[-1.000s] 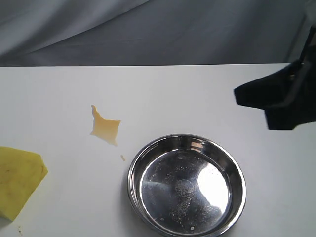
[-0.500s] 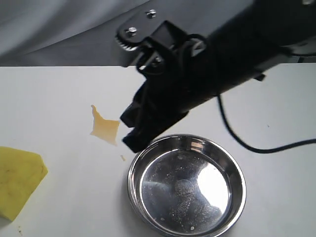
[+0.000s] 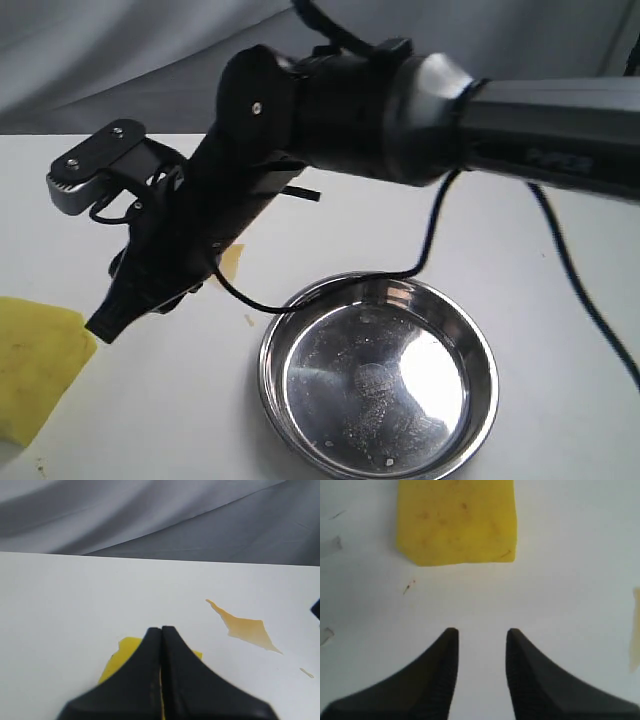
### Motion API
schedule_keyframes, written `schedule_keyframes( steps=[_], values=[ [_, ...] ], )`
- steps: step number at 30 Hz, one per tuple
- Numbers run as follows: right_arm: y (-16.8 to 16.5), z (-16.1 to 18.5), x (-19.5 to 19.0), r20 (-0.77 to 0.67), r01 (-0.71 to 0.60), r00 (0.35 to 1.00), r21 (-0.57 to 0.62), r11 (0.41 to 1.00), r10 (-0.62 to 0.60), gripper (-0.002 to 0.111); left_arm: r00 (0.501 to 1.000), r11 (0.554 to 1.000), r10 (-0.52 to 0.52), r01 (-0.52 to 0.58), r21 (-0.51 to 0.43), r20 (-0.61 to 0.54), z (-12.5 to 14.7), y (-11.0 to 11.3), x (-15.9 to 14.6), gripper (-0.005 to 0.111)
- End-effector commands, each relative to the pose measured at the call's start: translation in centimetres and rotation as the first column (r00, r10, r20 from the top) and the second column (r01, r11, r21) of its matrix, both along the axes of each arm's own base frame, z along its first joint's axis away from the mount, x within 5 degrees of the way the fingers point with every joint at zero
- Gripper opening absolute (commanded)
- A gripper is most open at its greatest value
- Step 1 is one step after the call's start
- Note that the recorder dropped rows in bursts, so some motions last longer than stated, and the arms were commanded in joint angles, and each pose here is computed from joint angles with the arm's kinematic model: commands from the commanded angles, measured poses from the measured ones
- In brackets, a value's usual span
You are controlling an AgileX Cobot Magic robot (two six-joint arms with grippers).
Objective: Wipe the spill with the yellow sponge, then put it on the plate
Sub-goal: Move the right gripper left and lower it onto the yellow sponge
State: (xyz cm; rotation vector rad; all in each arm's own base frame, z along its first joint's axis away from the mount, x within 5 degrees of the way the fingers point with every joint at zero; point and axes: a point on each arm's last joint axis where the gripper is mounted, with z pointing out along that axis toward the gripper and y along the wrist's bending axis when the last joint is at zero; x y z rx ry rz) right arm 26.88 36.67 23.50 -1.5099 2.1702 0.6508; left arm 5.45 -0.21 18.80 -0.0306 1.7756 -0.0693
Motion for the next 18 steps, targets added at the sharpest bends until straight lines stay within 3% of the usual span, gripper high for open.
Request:
schedule_keyframes(
  steps=[1,7,18],
  values=[
    [2.4,-0.8,1.4,-0.057,0.060,0.997,0.055,0.997,-0.057,0.050,1.000,1.000,-0.004,0.004,-0.017,0.006,-0.1,-0.1,0.0,0.000],
    [4.8,-2.9,3.1,-0.069,0.073,0.995,0.088,0.993,-0.067,0.059,1.000,1.000,-0.004,0.004,-0.017,0.006,-0.1,-0.1,0.0,0.000],
    [7.5,-5.7,5.3,-0.099,0.176,0.983,0.218,0.960,-0.158,0.059,1.000,1.000,-0.004,0.004,-0.017,0.006,-0.1,-0.1,0.0,0.000]
  ],
)
